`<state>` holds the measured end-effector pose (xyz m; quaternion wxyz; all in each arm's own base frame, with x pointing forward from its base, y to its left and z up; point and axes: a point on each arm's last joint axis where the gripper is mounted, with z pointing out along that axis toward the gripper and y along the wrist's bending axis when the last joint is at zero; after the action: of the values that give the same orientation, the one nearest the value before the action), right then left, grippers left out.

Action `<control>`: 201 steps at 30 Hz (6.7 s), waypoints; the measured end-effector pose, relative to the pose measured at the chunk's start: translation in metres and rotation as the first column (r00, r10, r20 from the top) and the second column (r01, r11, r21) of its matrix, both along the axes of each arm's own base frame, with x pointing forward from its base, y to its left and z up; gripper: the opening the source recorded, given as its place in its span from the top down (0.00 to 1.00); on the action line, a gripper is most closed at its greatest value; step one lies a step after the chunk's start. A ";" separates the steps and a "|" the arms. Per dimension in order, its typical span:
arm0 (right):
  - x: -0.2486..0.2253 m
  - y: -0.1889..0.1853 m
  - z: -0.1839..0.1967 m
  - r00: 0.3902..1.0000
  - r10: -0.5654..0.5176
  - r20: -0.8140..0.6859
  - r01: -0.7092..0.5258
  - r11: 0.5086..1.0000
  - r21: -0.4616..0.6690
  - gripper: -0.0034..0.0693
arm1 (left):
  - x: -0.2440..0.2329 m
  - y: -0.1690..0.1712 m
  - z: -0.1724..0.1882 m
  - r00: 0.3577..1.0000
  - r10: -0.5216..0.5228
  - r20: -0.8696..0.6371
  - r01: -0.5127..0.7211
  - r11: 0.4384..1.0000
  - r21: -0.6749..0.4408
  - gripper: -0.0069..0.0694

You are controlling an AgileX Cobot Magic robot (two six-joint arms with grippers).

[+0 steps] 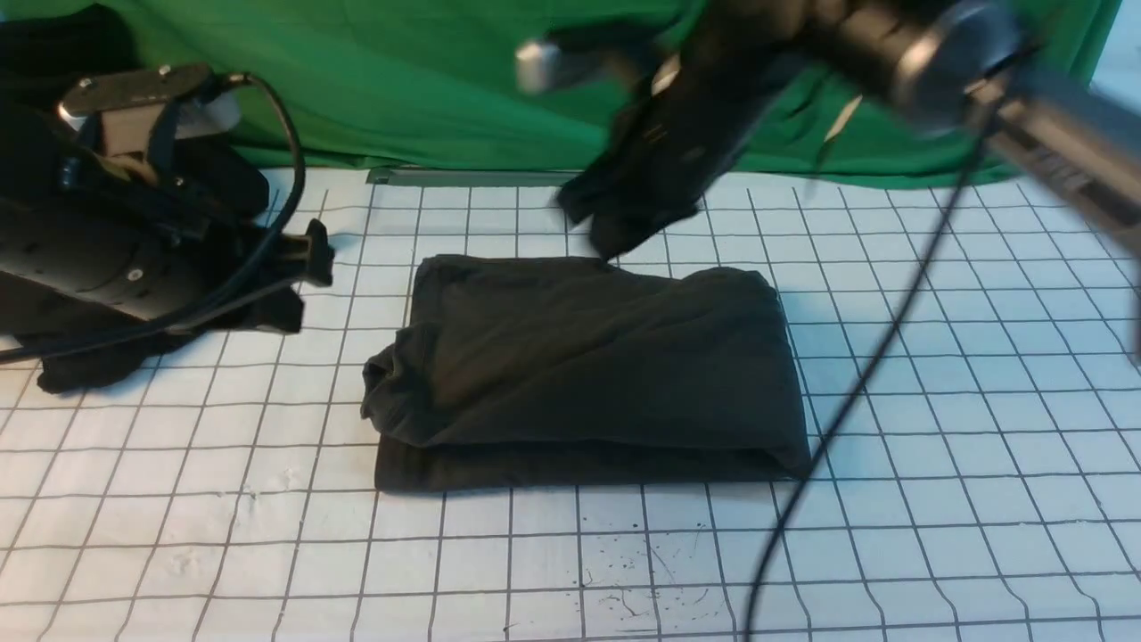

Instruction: Fold a long-sleeved shirt over a white checkered tablecloth.

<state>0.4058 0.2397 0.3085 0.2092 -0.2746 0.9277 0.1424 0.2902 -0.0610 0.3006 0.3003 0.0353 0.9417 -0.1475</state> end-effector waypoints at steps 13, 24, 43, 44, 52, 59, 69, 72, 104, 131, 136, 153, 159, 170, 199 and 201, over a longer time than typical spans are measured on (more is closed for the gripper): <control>-0.015 -0.031 -0.070 0.982 -0.064 -0.175 0.045 0.993 -0.113 0.96 | 0.063 -0.048 -0.086 0.970 -0.149 -0.193 0.138 0.988 -0.073 0.91; -0.038 -0.051 -0.136 0.925 -0.122 -0.360 0.002 0.949 -0.315 0.96 | 0.054 -0.033 -0.134 0.928 -0.047 -0.369 0.076 0.995 0.063 0.91; -0.063 -0.063 -0.066 0.963 -0.099 -0.250 0.031 0.964 -0.263 0.96 | 0.095 -0.005 -0.029 0.989 0.013 -0.147 -0.011 1.000 0.011 0.91; -0.064 -0.064 -0.060 0.967 -0.098 -0.234 0.037 0.967 -0.253 0.96 | 0.102 -0.009 -0.035 0.988 -0.019 -0.154 0.022 1.000 0.020 0.90; -0.064 -0.064 -0.059 0.968 -0.097 -0.232 0.038 0.969 -0.246 0.96 | 0.117 -0.024 -0.080 0.965 -0.071 -0.254 0.084 0.996 0.042 0.62; -0.064 -0.063 -0.059 0.969 -0.097 -0.226 0.042 0.970 -0.240 0.96 | 0.121 -0.025 -0.097 0.954 -0.082 -0.289 0.099 0.994 0.043 0.35; -0.063 -0.063 -0.058 0.971 -0.097 -0.217 0.045 0.971 -0.236 0.96 | 0.126 -0.027 -0.110 0.952 -0.109 -0.286 0.125 0.991 0.038 0.68; -0.063 -0.063 -0.058 0.971 -0.097 -0.217 0.045 0.971 -0.236 0.96 | 0.126 -0.027 -0.109 0.952 -0.119 -0.282 0.135 0.990 0.038 0.84; -0.038 -0.048 -0.022 0.991 -0.135 -0.014 0.134 0.990 -0.053 0.96 | 0.129 0.008 -0.066 0.964 -0.057 -0.260 0.093 0.988 0.127 0.41; 0.049 -0.061 -0.090 0.973 -0.229 -0.028 0.229 0.973 0.035 0.47 | 0.054 -0.071 -0.123 0.903 -0.245 -0.352 0.306 0.944 0.126 0.91; 0.051 -0.057 -0.092 0.980 -0.201 -0.009 0.201 0.976 0.078 0.46 | 0.056 -0.071 -0.128 0.902 -0.241 -0.357 0.305 0.943 0.133 0.91; 0.065 -0.055 -0.099 0.980 -0.192 0.054 0.187 0.978 0.093 0.91 | 0.058 -0.072 -0.129 0.908 -0.235 -0.346 0.294 0.947 0.129 0.91; 0.072 -0.064 -0.097 0.966 -0.252 0.062 0.243 0.962 0.122 0.91 | 0.058 -0.072 -0.129 0.910 -0.232 -0.344 0.290 0.949 0.126 0.91; 0.079 -0.074 -0.094 0.935 -0.349 0.061 0.334 0.927 0.173 0.66 | 0.058 -0.072 -0.130 0.909 -0.233 -0.346 0.291 0.948 0.127 0.91; 0.033 -0.092 -0.134 0.934 -0.193 -0.301 0.150 0.976 -0.161 0.94 | 0.081 -0.066 -0.127 0.950 -0.090 -0.297 0.130 0.984 0.118 0.91; 0.032 -0.096 -0.137 0.930 -0.202 -0.306 0.154 0.972 -0.175 0.94 | 0.081 -0.064 -0.128 0.949 -0.081 -0.304 0.121 0.986 0.113 0.91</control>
<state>0.4379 0.1433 0.1714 0.0462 -0.1769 0.9784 0.0964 0.3715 -0.1251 0.1728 0.1440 0.0805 0.9807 -0.1045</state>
